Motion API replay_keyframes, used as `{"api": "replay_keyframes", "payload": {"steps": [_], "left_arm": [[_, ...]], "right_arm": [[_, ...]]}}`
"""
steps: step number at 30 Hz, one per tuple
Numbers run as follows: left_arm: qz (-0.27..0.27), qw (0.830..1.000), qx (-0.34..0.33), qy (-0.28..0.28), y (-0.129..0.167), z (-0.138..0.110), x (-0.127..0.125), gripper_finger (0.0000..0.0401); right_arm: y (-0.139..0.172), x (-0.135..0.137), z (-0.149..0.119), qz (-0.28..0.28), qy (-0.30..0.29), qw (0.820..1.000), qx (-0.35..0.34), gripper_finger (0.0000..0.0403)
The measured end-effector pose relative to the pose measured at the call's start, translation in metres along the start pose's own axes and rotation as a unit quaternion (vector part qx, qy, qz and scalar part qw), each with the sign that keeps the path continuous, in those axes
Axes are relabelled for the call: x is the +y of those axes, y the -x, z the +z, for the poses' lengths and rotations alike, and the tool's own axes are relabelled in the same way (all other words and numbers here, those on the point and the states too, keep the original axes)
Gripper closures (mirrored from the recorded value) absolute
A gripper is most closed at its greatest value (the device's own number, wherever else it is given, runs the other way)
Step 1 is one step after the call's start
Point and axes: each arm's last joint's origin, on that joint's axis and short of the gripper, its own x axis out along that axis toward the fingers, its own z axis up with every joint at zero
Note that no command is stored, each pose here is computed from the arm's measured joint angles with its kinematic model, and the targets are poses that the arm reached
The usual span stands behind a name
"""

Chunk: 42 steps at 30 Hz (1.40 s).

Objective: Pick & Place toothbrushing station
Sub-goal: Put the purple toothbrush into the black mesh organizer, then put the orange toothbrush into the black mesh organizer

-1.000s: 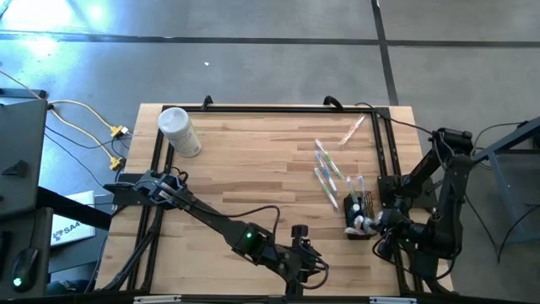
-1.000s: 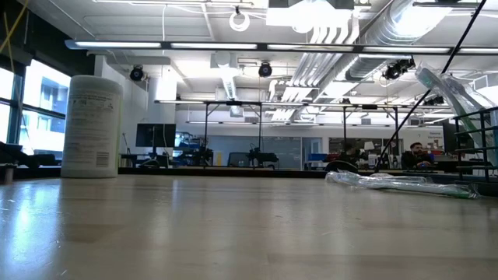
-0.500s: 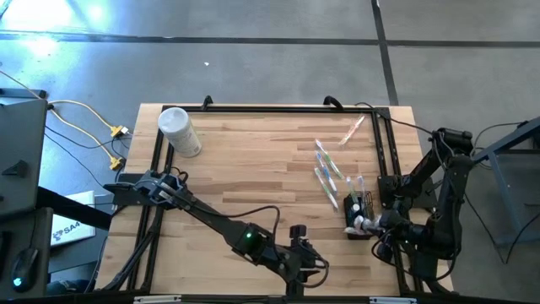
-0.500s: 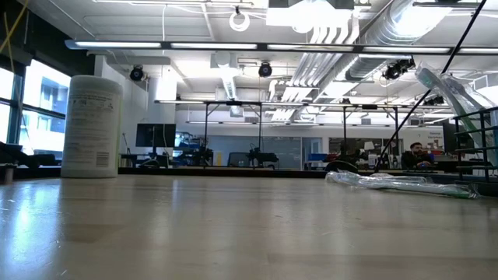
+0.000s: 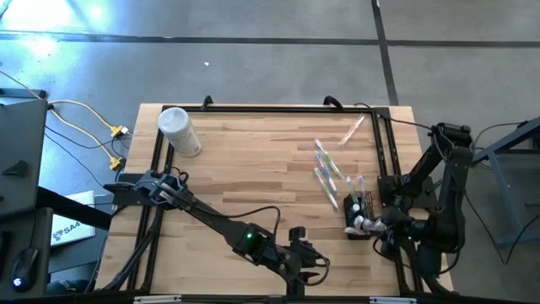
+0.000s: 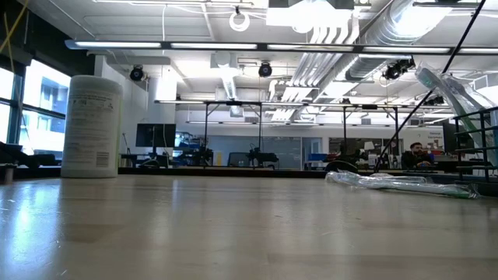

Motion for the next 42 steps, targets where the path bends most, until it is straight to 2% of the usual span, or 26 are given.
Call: {"api": "replay_keyframes", "payload": {"steps": [10,15,19,22,24,29,33,36,40,42], "left_arm": [[0.006,1.0,0.012,-0.005,0.0,-0.002,0.001,0.0202],[0.008,0.999,0.015,-0.032,-0.001,-0.003,0.002,0.0202],[0.008,0.999,0.016,-0.05,-0.001,-0.003,0.002,0.0202],[0.009,0.998,0.019,-0.06,-0.001,-0.004,0.002,0.0202],[0.011,0.998,0.026,-0.064,-0.001,-0.005,0.003,0.0202],[0.018,0.997,0.039,-0.069,-0.001,-0.008,0.004,0.0202],[0.022,0.995,0.051,-0.083,0.005,-0.007,0.005,0.0202],[0.026,0.994,0.064,-0.083,0.015,-0.003,0.007,0.0202],[0.04,0.992,0.083,-0.09,0.025,-0.002,0.01,0.0202],[0.062,0.99,0.08,-0.095,0.032,0.002,0.013,0.0202]], "right_arm": [[0.022,-0.025,0.026,0.071,-0.049,0.996,0.026,0.0222],[0.035,-0.043,0.041,0.132,-0.086,0.988,-0.001,0.0222],[0.053,-0.05,0.057,0.198,-0.081,0.973,-0.09,0.0222],[0.073,-0.046,0.069,0.243,-0.041,0.95,-0.192,0.0222],[0.087,-0.04,0.077,0.255,-0.007,0.931,-0.261,0.0222],[0.119,-0.02,0.096,0.218,0.095,0.897,-0.374,0.0222],[0.138,-0.014,0.121,0.169,0.145,0.878,-0.425,0.0222],[0.145,-0.016,0.141,0.112,0.172,0.868,-0.452,0.0222],[0.147,-0.029,0.167,0.036,0.173,0.862,-0.474,0.0222],[0.148,-0.043,0.181,0.031,0.122,0.863,-0.489,0.0222]]}}
